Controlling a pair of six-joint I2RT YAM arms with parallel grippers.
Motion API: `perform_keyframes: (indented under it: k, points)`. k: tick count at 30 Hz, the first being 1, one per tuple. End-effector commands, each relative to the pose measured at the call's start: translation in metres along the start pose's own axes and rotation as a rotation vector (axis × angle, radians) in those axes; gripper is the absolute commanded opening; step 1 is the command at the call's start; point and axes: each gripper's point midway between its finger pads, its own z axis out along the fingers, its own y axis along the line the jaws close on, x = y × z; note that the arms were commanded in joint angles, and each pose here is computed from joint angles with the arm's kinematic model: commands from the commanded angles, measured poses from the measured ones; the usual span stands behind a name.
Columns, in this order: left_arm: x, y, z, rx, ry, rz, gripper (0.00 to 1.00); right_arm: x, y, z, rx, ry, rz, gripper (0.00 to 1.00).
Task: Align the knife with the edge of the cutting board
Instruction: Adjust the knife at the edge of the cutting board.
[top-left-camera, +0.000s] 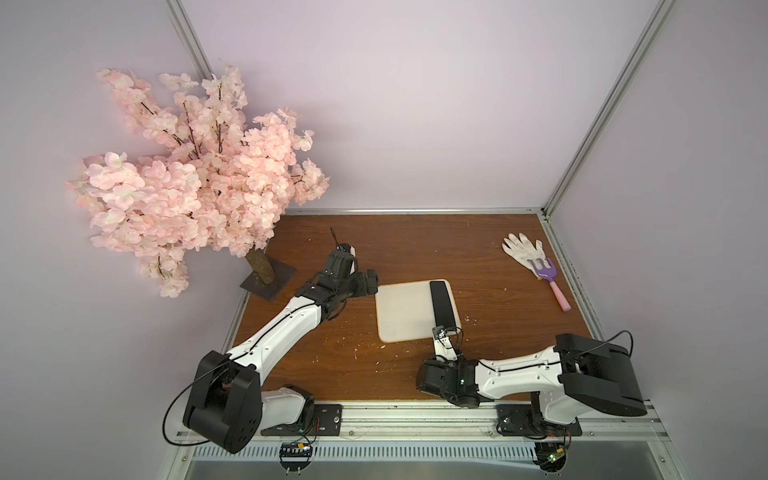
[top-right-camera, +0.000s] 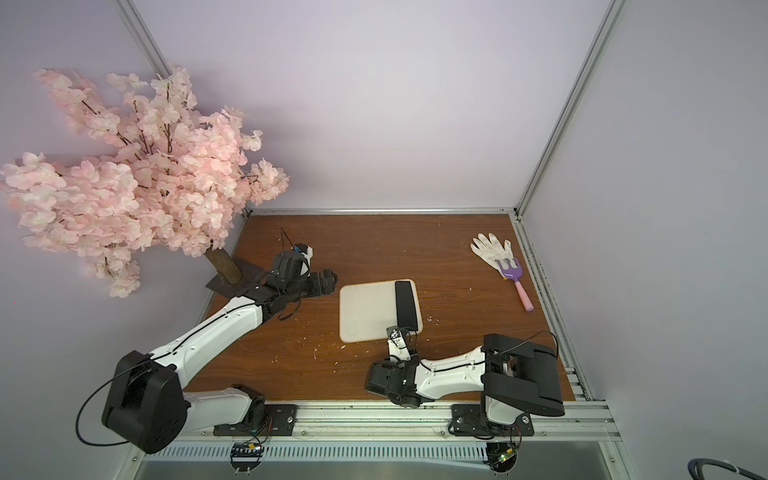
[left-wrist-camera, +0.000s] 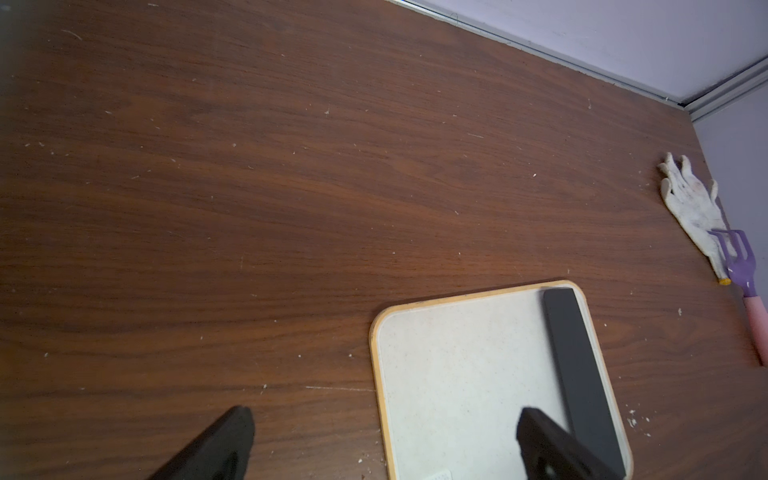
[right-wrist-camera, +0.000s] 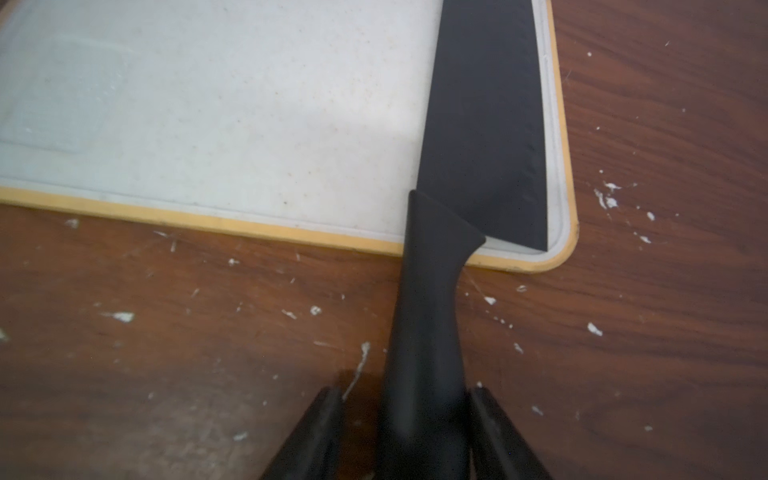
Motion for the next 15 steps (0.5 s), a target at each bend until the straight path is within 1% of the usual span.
perform_keyframes:
  k: [1, 7, 15]
  points:
    - [-0.0010, 0.0028, -0.0034, 0.003, -0.009, 0.002, 1.00, 0.0043, 0.0004, -0.0011, -0.076, 0.033, 0.057, 0.52]
    - [-0.0018, 0.0019, -0.0042, 0.009, -0.012, 0.002, 1.00, 0.0056, -0.0071, -0.0019, -0.121, 0.035, 0.124, 0.46]
    - [-0.0014, 0.0028, -0.0038, 0.006, -0.010, 0.000, 1.00, 0.0121, -0.0015, 0.0023, -0.131, 0.058, 0.135, 0.40]
